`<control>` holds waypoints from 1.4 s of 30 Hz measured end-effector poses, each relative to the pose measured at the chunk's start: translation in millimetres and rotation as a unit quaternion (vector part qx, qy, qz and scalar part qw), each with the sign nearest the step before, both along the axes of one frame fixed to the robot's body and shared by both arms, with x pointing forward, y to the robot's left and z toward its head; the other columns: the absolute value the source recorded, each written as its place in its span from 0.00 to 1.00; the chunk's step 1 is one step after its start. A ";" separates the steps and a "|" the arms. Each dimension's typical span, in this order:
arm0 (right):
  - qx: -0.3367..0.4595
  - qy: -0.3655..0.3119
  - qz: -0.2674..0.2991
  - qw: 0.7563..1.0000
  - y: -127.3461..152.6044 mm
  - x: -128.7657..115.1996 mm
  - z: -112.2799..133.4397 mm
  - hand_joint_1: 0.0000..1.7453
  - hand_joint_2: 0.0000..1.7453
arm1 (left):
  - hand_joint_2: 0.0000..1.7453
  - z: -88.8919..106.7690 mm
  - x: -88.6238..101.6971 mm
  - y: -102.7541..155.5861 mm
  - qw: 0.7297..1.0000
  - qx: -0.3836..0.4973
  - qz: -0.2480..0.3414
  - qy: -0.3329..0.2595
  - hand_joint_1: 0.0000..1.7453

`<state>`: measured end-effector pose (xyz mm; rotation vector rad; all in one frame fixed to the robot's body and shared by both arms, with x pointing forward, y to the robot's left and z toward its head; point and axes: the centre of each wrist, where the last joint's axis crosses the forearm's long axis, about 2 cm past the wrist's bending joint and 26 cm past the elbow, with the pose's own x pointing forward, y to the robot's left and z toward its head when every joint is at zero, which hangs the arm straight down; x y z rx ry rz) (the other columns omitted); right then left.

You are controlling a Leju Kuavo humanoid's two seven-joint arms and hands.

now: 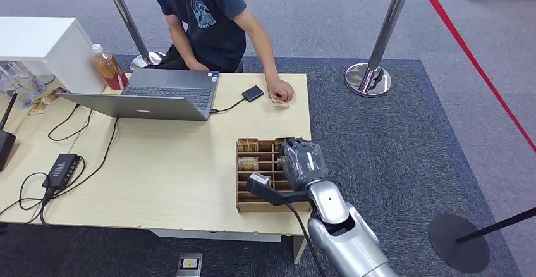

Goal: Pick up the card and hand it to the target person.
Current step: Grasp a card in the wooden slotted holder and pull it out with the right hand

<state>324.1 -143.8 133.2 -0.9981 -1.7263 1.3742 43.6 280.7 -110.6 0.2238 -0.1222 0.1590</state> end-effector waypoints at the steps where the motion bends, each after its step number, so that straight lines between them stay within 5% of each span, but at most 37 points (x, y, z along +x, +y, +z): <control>1: 0.000 0.001 0.000 1.000 0.4 0.3 -0.4 0.49 1.00 | 0.00 0.0 0.0 0.0 1.000 0.000 0.000 0.000 0.00; 11: -0.001 0.003 -0.006 1.000 -1.4 1.9 -4.7 0.68 1.00 | 0.00 0.0 0.0 0.0 1.000 0.001 -0.001 0.000 0.00; 22: 0.004 -0.003 -0.016 1.000 -6.4 3.4 -5.5 0.75 1.00 | 0.00 0.0 0.0 -0.1 1.000 0.000 -0.005 -0.001 0.00; 30: 0.004 -0.018 -0.013 1.000 -8.8 0.3 -4.6 1.00 1.00 | 0.00 0.0 0.1 -0.1 1.000 0.000 -0.005 -0.004 0.00; 42: 0.030 -0.105 0.016 0.994 -13.2 -4.1 35.1 1.00 1.00 | 0.00 0.0 0.0 0.1 1.000 0.003 0.006 -0.004 0.00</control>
